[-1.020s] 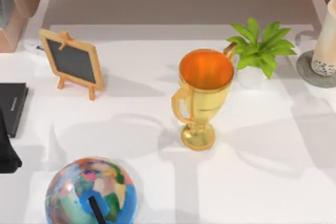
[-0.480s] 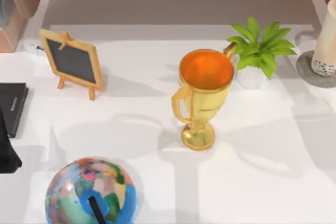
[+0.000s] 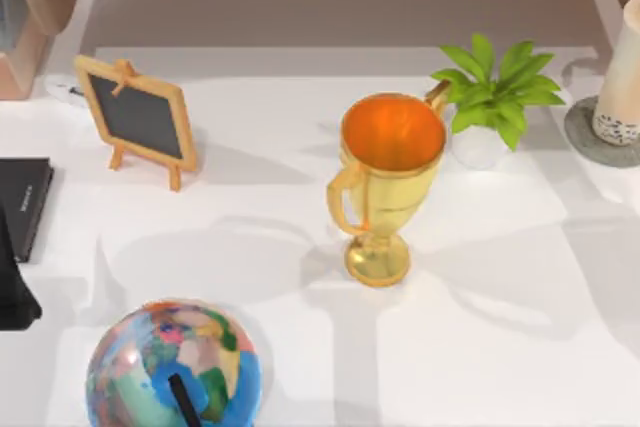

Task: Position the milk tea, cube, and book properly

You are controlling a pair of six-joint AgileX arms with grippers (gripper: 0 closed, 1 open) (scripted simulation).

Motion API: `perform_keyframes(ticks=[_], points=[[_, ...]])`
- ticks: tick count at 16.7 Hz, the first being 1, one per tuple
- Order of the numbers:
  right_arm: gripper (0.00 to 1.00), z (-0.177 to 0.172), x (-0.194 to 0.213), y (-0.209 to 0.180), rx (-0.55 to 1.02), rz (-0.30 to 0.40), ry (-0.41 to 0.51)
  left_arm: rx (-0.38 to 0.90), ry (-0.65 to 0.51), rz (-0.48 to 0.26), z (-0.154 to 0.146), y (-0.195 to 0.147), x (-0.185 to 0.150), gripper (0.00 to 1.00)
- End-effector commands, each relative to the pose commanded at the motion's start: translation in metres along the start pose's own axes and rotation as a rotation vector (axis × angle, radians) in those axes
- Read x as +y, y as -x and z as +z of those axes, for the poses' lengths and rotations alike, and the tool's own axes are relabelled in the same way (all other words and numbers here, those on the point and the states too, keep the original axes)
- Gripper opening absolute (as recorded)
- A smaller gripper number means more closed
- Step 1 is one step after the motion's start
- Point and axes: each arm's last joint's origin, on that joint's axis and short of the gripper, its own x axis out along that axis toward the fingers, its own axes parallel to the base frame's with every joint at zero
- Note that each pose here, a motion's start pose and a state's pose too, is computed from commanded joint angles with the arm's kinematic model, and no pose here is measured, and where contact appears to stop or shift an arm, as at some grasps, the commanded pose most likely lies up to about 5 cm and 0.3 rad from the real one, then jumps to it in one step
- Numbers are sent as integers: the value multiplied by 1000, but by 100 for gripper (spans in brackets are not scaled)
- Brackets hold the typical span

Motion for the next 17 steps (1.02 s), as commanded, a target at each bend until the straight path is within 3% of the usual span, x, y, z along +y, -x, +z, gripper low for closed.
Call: perform_keyframes(ticks=[6, 9, 13, 17], points=[[100, 1, -3, 2, -1, -4, 0, 0, 0, 0, 0, 0, 0, 100], [100, 8, -16, 23, -6, -4, -1, 0, 0, 0, 0, 0, 0, 100], [100, 10, -46, 81, 3, -4, 4, 0, 0, 0, 0, 0, 0, 100], [100, -9, -81, 168, -5, -4, 3, 0, 0, 0, 0, 0, 0, 100]])
